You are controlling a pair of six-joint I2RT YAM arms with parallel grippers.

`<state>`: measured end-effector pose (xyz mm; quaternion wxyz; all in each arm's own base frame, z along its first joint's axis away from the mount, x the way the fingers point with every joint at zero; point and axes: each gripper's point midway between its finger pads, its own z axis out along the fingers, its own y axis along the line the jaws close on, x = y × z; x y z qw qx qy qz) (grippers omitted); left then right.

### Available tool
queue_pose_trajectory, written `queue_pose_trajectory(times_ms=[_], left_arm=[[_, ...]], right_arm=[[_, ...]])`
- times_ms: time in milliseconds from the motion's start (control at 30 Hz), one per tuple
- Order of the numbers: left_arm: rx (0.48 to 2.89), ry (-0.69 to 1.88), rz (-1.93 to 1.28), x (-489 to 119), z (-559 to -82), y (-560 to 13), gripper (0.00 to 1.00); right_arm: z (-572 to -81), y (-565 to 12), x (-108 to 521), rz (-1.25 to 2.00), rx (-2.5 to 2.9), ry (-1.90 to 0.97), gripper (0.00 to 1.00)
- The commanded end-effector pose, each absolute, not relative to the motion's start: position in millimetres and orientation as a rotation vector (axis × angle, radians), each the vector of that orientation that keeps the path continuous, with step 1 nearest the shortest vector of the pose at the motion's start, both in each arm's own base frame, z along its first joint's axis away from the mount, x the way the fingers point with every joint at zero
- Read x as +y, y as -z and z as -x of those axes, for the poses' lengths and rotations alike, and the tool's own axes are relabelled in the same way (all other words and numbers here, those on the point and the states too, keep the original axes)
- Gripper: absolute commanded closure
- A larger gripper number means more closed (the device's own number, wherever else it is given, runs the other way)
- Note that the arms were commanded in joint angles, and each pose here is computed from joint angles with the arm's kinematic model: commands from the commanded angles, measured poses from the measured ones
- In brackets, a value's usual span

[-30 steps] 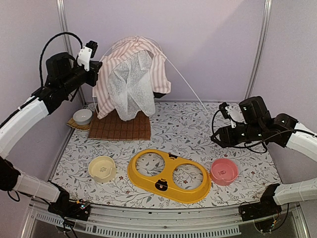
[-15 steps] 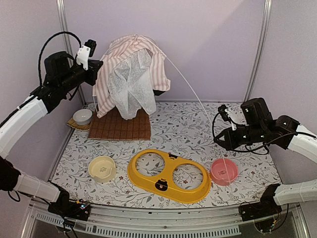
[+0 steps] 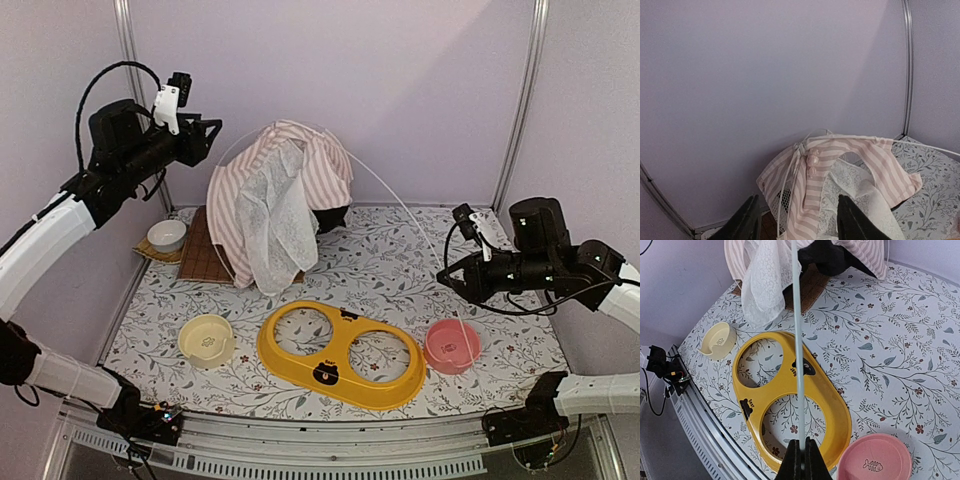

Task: Set up the pet tent

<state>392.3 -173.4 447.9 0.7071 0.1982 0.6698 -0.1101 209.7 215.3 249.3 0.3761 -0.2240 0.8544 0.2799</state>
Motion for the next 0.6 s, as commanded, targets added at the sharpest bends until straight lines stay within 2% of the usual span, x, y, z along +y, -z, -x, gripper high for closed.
queue_pose_trajectory(times_ms=[0,233,567], left_arm=[[1.404,0.307,-0.415,-191.9,-369.8,-482.4,0.48],[1.52,0.477,-0.469,-261.8,-372.6,-434.3,0.53],[1.62,0.618,-0.443,-329.7,-427.6,-379.3,0.41]], right_arm=[[-214.1,-262.1,215.9,0.535,2.115,-0.747,1.0],[-210.9,-262.1,224.1,0.561,2.107,-0.8,1.0],[-205.6,-262.7,232.4,0.588,2.111,-0.829,1.0]])
